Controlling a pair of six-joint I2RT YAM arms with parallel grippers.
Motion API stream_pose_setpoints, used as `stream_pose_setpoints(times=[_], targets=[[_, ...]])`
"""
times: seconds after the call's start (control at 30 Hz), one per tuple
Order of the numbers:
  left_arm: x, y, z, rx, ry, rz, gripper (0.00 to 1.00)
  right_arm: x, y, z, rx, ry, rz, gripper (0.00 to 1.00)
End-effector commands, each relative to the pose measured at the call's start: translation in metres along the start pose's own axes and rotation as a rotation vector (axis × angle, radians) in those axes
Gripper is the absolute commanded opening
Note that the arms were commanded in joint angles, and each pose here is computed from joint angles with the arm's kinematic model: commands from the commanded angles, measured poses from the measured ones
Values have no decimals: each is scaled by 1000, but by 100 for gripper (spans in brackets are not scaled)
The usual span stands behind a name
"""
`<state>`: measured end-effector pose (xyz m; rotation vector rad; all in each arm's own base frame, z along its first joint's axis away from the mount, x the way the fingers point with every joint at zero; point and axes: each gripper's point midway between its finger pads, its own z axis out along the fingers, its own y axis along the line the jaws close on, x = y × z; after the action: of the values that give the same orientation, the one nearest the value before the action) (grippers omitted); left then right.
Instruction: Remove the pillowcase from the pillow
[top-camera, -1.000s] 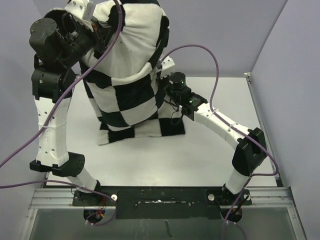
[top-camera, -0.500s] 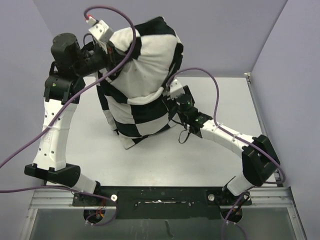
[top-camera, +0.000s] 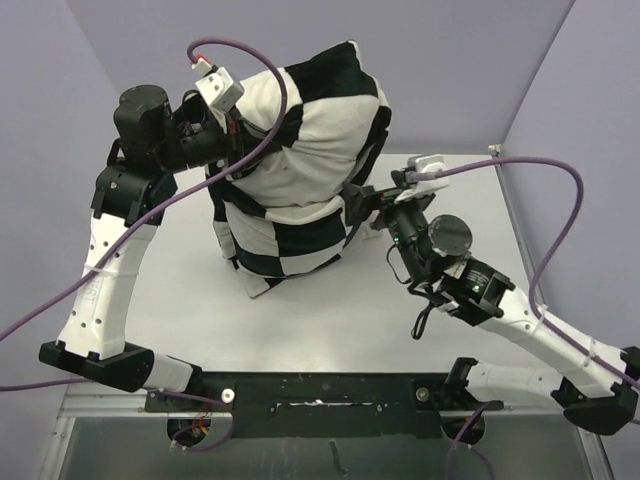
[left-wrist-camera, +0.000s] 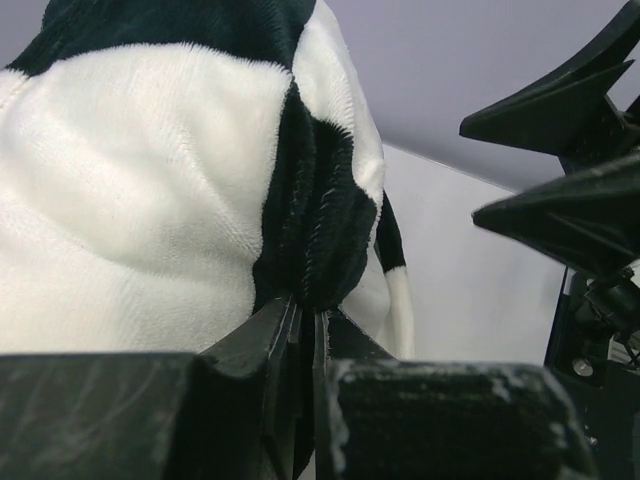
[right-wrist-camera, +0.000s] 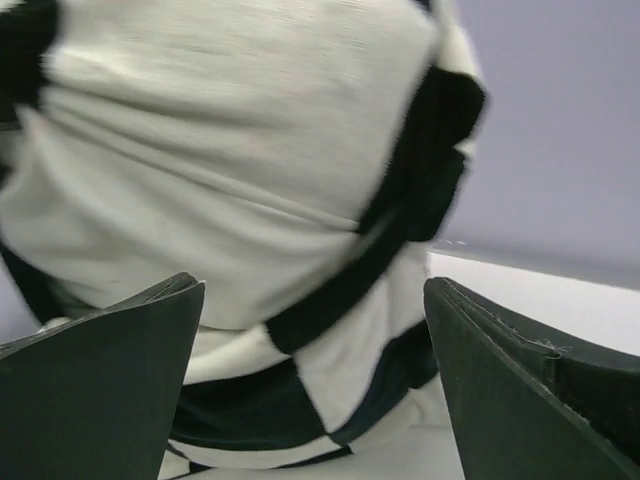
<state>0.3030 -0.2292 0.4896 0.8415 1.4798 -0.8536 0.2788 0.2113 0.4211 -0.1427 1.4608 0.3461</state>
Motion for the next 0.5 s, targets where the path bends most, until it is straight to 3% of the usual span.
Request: stream_pose_setpoints(times=[0.0,0.23,0.47], targets=[[-26,-15,-11,5,-50,49,0,22,58,18,-90,45,-158,99],[-26,-22,-23,-11,-40,85,0,11,102,51,-194,-40,-240,99],[-23,-30,-34,-20,-19,81,0,-6,98,67,-209,-153,-380,100]])
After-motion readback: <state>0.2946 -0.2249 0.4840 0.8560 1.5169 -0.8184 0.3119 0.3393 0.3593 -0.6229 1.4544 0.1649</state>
